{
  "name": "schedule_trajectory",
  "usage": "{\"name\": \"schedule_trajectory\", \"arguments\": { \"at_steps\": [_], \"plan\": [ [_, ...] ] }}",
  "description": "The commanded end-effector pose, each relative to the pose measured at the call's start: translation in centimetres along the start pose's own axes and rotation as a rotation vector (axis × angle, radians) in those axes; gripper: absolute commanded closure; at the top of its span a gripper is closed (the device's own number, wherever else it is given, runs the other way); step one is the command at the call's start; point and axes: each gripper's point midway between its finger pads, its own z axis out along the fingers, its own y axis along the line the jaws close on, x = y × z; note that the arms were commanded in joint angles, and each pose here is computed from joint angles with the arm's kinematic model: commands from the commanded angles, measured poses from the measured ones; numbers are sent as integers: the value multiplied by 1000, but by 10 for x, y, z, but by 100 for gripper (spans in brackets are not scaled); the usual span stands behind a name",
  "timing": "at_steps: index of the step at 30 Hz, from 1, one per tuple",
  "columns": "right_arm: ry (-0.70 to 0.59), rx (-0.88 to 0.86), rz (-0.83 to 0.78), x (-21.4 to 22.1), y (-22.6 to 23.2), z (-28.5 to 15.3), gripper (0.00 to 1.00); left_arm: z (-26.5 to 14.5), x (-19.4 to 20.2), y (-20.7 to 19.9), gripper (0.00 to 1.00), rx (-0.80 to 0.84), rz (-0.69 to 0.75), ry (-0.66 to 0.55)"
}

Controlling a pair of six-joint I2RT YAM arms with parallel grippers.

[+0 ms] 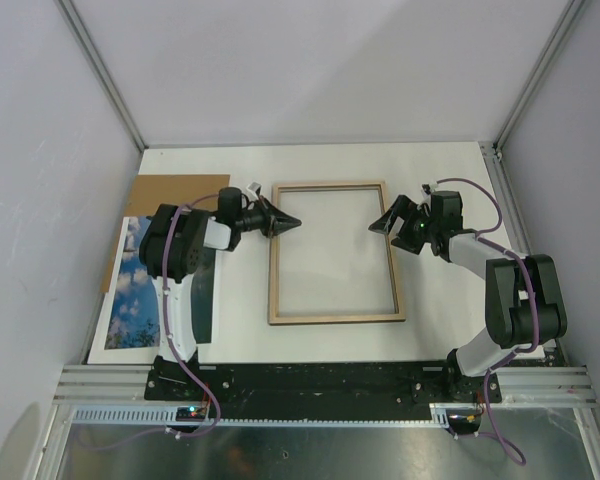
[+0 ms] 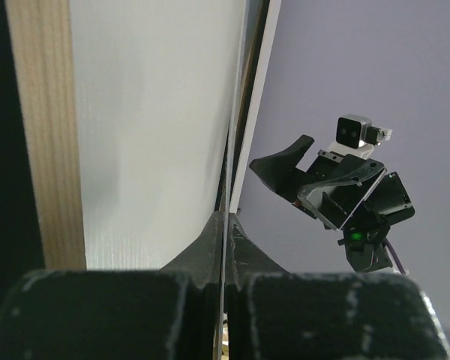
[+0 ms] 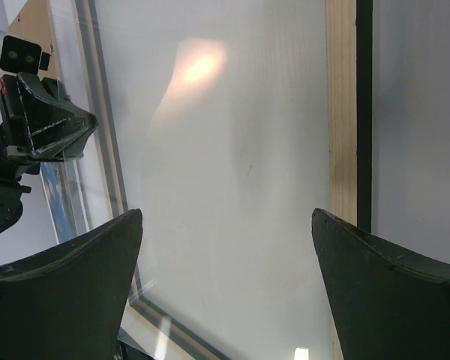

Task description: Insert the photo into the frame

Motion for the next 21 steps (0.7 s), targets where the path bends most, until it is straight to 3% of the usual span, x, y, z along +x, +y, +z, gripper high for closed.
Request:
{"name": "schedule_trajectory", "arguments": {
  "at_steps": [1,21],
  "plan": [
    [-28,-19,-21,-7,6,-4,1,5,0,-8,100,-2,67,21],
    [-63,-5,-37,-15,7,-12,1,11,-7,-16,100,-58,172,34]
  ]
}}
